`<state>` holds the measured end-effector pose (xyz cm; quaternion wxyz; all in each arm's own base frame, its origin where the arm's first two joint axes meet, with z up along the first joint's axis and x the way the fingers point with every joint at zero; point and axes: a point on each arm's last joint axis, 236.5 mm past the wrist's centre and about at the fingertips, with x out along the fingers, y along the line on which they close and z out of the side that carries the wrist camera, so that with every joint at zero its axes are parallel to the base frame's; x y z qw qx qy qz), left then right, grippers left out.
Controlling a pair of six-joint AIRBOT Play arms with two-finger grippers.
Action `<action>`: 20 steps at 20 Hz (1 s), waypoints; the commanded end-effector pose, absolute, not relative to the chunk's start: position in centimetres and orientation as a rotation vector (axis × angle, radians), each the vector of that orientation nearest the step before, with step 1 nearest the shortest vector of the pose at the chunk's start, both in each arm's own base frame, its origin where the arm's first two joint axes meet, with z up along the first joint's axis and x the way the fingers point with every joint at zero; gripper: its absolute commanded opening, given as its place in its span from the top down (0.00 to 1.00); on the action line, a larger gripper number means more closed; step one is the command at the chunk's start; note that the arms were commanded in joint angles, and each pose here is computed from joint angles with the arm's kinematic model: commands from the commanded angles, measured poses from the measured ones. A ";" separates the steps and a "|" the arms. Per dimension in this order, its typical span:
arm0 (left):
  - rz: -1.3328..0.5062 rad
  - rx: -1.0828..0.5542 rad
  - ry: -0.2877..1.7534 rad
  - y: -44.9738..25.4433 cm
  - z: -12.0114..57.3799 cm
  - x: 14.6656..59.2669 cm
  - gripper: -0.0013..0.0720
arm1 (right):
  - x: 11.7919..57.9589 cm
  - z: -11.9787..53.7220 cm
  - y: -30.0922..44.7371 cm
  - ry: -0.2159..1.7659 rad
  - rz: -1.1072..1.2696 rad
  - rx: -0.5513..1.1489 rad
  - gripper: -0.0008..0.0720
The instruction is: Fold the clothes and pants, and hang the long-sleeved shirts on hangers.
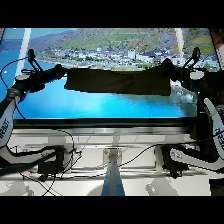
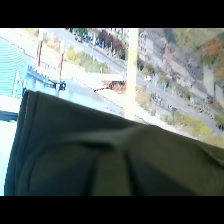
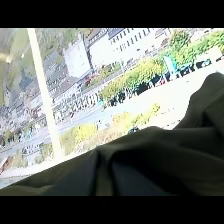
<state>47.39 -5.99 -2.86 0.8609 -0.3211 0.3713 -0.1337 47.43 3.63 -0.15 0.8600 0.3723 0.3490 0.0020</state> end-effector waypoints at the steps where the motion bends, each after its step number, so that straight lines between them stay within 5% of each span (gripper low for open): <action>1: -0.276 -0.680 0.810 -6.4 -4.4 47.3 0.00 | 47.9 -0.6 3.4 0.711 0.006 0.684 0.37; 7: -0.242 -0.757 0.802 -2.7 -3.2 46.7 0.01 | 46.3 -1.6 5.2 0.801 0.107 0.588 0.33; 11: -0.205 -0.609 1.043 -0.5 -7.6 41.9 0.01 | 44.8 -2.7 6.1 0.880 0.160 0.530 0.33; 20: -0.357 -0.627 1.183 -6.0 -10.1 39.8 0.02 | 43.2 -3.4 7.6 0.958 0.219 0.535 0.33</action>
